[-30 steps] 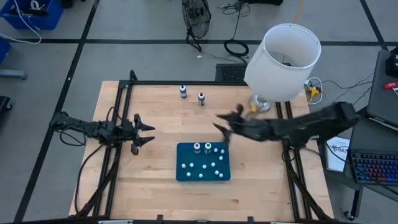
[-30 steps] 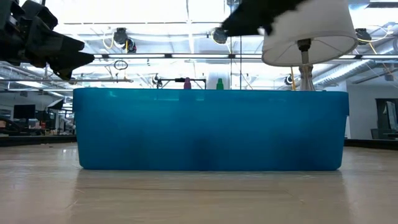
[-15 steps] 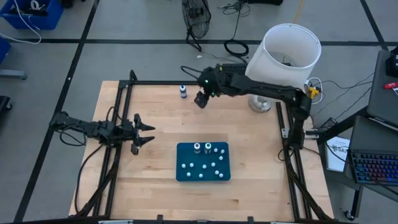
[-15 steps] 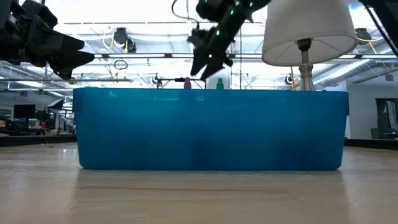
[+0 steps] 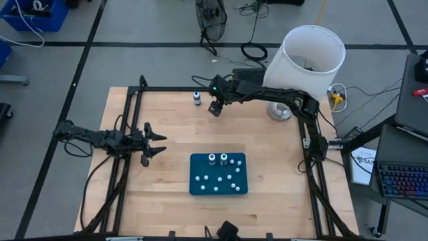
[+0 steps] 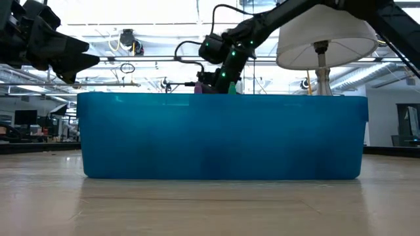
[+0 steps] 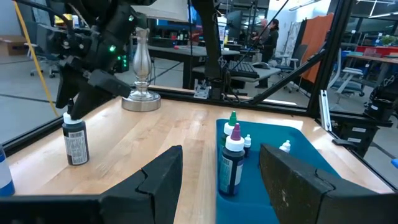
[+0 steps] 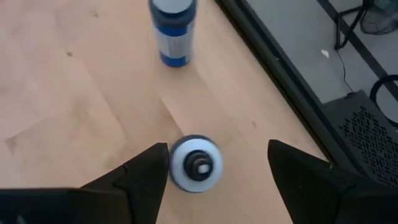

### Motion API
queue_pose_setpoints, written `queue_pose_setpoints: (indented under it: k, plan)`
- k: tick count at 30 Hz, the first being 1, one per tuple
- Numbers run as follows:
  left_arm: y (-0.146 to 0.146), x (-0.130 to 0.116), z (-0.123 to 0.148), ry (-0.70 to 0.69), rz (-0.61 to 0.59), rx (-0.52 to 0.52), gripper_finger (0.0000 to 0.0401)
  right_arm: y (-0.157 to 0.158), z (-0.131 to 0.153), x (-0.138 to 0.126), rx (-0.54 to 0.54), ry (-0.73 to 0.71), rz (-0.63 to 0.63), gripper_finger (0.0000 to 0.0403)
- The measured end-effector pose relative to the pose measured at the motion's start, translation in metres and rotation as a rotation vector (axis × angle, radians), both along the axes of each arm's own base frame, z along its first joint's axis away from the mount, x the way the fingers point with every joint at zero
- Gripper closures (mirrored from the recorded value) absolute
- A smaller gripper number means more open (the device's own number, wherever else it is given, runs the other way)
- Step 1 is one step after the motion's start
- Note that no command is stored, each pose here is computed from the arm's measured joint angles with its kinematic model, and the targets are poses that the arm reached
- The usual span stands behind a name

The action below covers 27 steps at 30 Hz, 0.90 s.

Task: Pick & Place food coloring
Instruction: Put the large black food coloring bottle into the blue bin

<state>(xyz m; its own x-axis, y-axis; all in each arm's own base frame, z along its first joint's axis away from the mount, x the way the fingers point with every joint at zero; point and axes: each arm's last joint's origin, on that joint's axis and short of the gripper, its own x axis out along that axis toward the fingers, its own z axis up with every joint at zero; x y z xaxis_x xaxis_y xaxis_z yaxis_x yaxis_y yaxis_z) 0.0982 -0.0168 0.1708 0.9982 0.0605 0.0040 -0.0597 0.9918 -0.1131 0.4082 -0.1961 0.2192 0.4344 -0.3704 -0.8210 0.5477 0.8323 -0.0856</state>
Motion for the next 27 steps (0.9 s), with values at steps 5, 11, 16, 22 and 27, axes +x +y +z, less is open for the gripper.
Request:
queue_pose_setpoints:
  k: [5,11,16,22,27]
  plan:
    - [0.000,0.000,0.000,-0.001,0.000,0.000,0.0187,-0.003,-0.005,0.000,0.021,0.002,-0.003,0.0142]
    - [0.000,0.000,0.000,-0.001,0.000,0.000,0.0187,-0.003,-0.005,0.000,0.050,-0.015,-0.005,0.0146]
    - [0.000,0.000,0.000,-0.001,0.000,0.000,0.0187,0.000,-0.005,0.002,0.104,-0.040,0.013,0.0147]
    - [0.000,0.000,0.000,-0.001,0.000,0.000,0.0187,0.003,-0.005,0.002,0.105,-0.031,0.024,0.0147]
    - [0.000,0.000,0.000,-0.001,0.000,0.000,0.0187,0.002,-0.016,-0.001,0.109,-0.021,0.017,0.0147]
